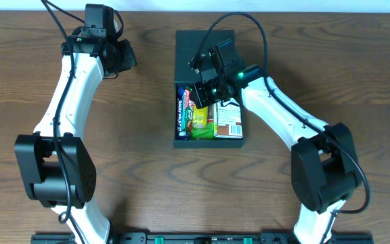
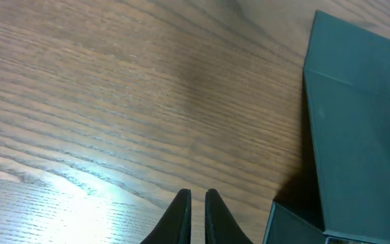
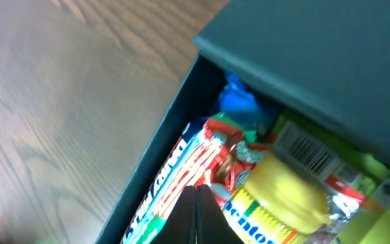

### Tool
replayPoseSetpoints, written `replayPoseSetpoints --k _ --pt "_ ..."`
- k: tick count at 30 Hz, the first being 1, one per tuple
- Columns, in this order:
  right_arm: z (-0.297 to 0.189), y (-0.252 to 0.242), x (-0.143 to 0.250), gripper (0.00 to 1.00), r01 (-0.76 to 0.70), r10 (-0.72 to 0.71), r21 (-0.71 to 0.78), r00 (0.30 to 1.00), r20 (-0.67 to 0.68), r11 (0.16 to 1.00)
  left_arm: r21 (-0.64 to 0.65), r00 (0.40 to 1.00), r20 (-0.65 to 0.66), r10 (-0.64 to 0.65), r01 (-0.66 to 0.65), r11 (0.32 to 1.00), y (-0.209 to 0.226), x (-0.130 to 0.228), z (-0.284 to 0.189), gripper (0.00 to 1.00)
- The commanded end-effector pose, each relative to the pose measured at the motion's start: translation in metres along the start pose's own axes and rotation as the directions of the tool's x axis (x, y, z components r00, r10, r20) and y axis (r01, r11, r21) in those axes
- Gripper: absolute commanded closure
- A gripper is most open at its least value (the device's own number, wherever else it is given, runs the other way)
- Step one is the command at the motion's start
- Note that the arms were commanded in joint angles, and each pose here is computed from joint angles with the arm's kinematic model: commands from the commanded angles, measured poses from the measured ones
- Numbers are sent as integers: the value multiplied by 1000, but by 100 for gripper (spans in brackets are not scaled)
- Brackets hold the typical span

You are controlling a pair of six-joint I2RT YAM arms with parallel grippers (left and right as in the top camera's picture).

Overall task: Pack container
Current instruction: 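Press the snacks down into the box with the right gripper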

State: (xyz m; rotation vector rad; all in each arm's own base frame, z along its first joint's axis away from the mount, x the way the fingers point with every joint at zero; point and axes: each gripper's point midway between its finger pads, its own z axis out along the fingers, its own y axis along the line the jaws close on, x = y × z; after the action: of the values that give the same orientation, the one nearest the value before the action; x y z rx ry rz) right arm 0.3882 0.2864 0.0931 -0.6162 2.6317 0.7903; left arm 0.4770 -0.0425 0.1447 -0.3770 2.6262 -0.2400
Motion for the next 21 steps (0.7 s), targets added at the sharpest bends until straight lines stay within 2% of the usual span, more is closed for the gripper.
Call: replayPoseSetpoints --k 1,14,21 --pt "12 3 12 99 50 -50 -10 998 -43 999 2 1000 16 17 -17 1000 -2 -6 -3 90" --pt "22 -8 28 98 62 -59 28 992 -108 998 2 1000 16 18 -18 1000 -2 -6 -3 88" --pt "-5 12 1 98 100 -100 -1 995 -20 995 2 1000 15 18 -18 1000 -2 -6 -3 87"
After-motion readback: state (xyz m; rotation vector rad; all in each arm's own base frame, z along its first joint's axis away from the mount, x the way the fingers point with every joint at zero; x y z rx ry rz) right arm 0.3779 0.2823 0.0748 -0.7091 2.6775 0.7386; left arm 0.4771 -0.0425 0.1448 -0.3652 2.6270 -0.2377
